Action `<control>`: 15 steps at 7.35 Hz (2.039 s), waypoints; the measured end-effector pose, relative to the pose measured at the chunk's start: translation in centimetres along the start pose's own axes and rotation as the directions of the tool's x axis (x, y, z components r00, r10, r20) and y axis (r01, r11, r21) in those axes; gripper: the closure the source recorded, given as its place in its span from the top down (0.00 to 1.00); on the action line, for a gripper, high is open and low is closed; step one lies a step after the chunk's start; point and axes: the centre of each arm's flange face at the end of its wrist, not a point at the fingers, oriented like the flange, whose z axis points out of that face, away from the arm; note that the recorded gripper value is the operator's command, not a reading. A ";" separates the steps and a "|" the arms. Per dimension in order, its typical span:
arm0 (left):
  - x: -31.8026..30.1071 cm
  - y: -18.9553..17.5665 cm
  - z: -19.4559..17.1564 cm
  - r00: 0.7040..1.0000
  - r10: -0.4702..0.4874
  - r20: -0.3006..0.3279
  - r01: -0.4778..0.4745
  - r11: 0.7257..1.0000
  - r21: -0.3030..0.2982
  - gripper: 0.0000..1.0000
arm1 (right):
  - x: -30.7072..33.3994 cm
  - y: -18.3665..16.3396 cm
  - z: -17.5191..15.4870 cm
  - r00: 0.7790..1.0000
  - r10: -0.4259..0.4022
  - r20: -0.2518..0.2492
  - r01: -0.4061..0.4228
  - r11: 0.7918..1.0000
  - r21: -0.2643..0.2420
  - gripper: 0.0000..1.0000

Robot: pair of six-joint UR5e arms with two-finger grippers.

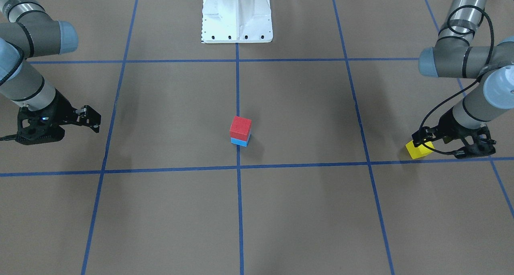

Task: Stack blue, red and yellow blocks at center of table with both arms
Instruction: 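Move the left gripper to the yellow cube and grasp it, then carry the yellow cube with the left gripper over the red cube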

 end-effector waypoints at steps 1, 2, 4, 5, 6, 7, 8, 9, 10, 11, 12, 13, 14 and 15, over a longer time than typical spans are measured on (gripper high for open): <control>-0.1 -0.2 0.5 1.000 -0.020 -0.001 0.020 1.000 -0.001 0.99 | -0.1 -0.1 0.0 1.000 0.000 -0.002 0.000 1.000 0.001 1.00; 0.0 -0.3 0.8 1.000 -0.030 -0.004 0.030 1.000 0.001 0.99 | -0.1 -0.1 0.1 1.000 0.001 -0.003 -0.001 1.000 0.001 1.00; -0.1 -0.4 1.4 0.999 -0.031 -0.010 0.031 1.000 0.004 0.91 | -0.1 -0.2 0.2 1.000 0.001 -0.005 -0.001 1.000 0.000 1.00; -0.2 -0.5 1.7 1.000 -0.028 -0.013 0.028 1.000 0.006 0.85 | -0.1 -0.2 0.2 1.000 0.001 -0.005 -0.001 1.000 0.000 1.00; -0.2 -0.4 2.0 1.000 -0.026 -0.014 0.026 1.000 0.006 0.64 | -0.1 -0.2 0.2 1.000 0.002 -0.006 -0.002 1.000 0.000 1.00; 0.0 -0.5 2.0 1.000 -0.023 -0.017 0.023 1.000 0.007 0.21 | -0.1 -0.2 0.2 1.000 0.002 -0.006 -0.002 1.000 0.000 1.00; 0.4 -0.6 1.9 1.000 -0.022 -0.022 0.022 1.000 0.009 0.00 | -0.1 -0.2 0.3 1.000 0.002 -0.006 -0.002 1.000 0.000 1.00; 1.0 -0.7 1.6 0.999 -0.029 -0.029 0.029 1.000 0.011 0.00 | -0.1 -0.2 0.3 1.000 0.002 -0.006 -0.002 1.000 0.000 1.00; 1.8 -0.9 1.1 0.999 -0.037 -0.038 0.038 0.999 0.010 0.00 | 0.0 -0.3 0.2 1.000 0.004 -0.006 -0.004 1.000 0.001 1.00; 3.2 -1.0 0.3 0.997 -0.035 -0.074 0.035 0.999 -0.006 0.00 | 0.3 -0.4 0.0 1.000 0.007 -0.006 -0.007 1.000 0.004 1.00; 5.7 -0.9 -1.8 0.992 -0.025 -0.123 0.021 0.999 -0.026 0.00 | 1.0 -0.7 -0.5 1.000 0.015 -0.007 -0.015 1.000 0.011 1.00; 9.7 -1.4 -5.3 0.988 -0.020 -0.153 0.016 1.000 -0.025 0.00 | 2.1 -1.1 -1.1 1.000 0.028 -0.009 -0.028 0.999 0.020 1.00; 14.8 -1.9 -9.2 0.986 -0.021 -0.168 0.021 1.000 -0.001 0.00 | 3.6 -1.5 -1.8 0.999 0.041 -0.013 -0.040 0.999 0.030 1.00; 20.2 -1.2 -11.8 0.984 -0.017 -0.180 0.023 0.999 0.031 0.00 | 5.5 -1.6 -2.5 0.999 0.038 -0.021 -0.038 0.999 0.039 1.00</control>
